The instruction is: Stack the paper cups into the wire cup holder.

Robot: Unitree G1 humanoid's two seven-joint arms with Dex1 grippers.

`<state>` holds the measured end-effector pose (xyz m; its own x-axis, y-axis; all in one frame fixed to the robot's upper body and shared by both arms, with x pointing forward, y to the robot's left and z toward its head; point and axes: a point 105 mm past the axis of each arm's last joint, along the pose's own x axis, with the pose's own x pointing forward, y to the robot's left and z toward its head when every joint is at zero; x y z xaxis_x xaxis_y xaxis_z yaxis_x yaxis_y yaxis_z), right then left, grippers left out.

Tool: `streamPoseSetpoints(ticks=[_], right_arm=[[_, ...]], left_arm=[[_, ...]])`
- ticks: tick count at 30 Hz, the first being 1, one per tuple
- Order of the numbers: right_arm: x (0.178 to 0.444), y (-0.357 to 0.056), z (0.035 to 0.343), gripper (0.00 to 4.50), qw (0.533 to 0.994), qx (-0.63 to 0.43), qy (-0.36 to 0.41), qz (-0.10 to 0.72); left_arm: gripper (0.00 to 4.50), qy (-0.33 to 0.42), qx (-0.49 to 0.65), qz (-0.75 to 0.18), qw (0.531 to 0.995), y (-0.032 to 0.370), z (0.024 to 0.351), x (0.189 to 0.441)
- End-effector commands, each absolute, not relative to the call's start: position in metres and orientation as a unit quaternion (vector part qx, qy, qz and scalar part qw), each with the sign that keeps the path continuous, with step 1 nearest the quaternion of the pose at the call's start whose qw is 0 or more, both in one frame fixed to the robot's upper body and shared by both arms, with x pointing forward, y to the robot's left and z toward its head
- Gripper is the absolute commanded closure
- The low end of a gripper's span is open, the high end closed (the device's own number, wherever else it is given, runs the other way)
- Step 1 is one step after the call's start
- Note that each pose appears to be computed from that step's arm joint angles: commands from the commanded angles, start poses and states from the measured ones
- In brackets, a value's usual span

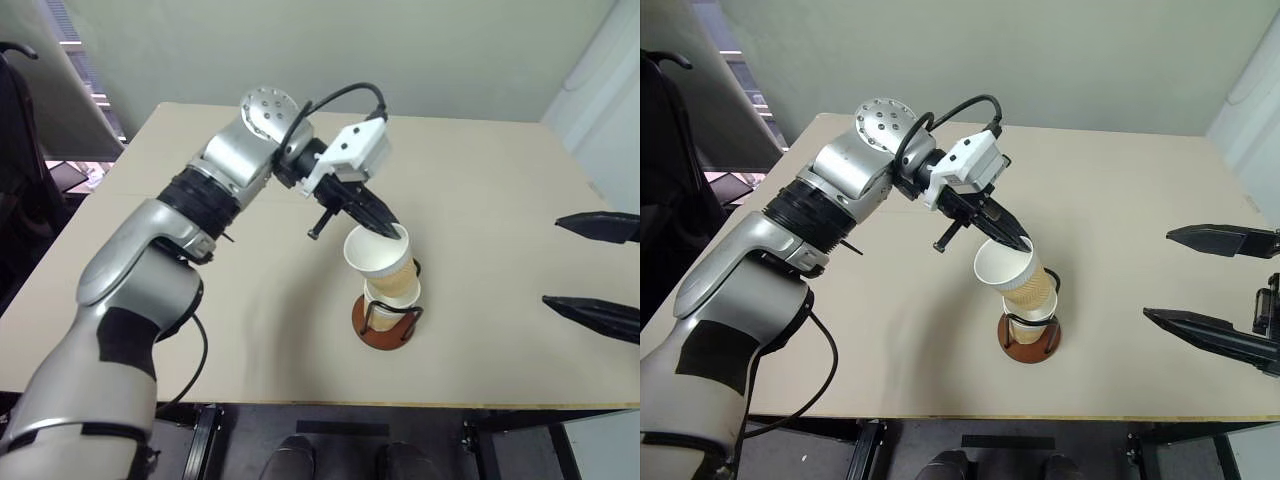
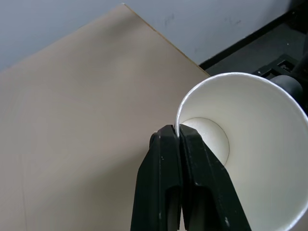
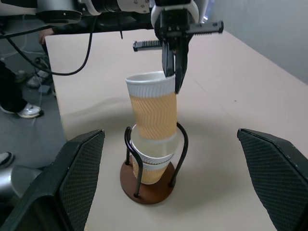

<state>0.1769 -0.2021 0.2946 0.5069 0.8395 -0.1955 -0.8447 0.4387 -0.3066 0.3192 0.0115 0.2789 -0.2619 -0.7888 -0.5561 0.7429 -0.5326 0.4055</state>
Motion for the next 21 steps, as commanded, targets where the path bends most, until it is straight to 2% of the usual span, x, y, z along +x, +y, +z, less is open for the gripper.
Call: streamPoseSetpoints(ticks=[1, 5, 8, 19, 21], right_arm=[[0.173, -0.205, 0.303, 0.00, 0.852, -0.198, -0.011, 0.485], [0.174, -0.204, 0.303, 0.00, 0.851, -0.198, -0.011, 0.486], [0.174, -0.204, 0.302, 0.00, 0.851, -0.197, -0.011, 0.487], [0.181, -0.201, 0.300, 0.00, 0.846, -0.197, -0.011, 0.495], [0.183, -0.200, 0.300, 0.00, 0.844, -0.197, -0.012, 0.498]], left_arm=[[4.47, -0.036, 0.388, -0.800, 0.456, 0.012, 0.276, 0.314], [4.47, -0.025, 0.387, -0.803, 0.453, 0.011, 0.272, 0.313], [3.89, -0.021, 0.388, -0.801, 0.455, 0.010, 0.269, 0.315], [0.04, -0.046, 0.383, -0.791, 0.475, 0.004, 0.275, 0.321], [0.04, -0.051, 0.383, -0.789, 0.478, 0.003, 0.275, 0.323]])
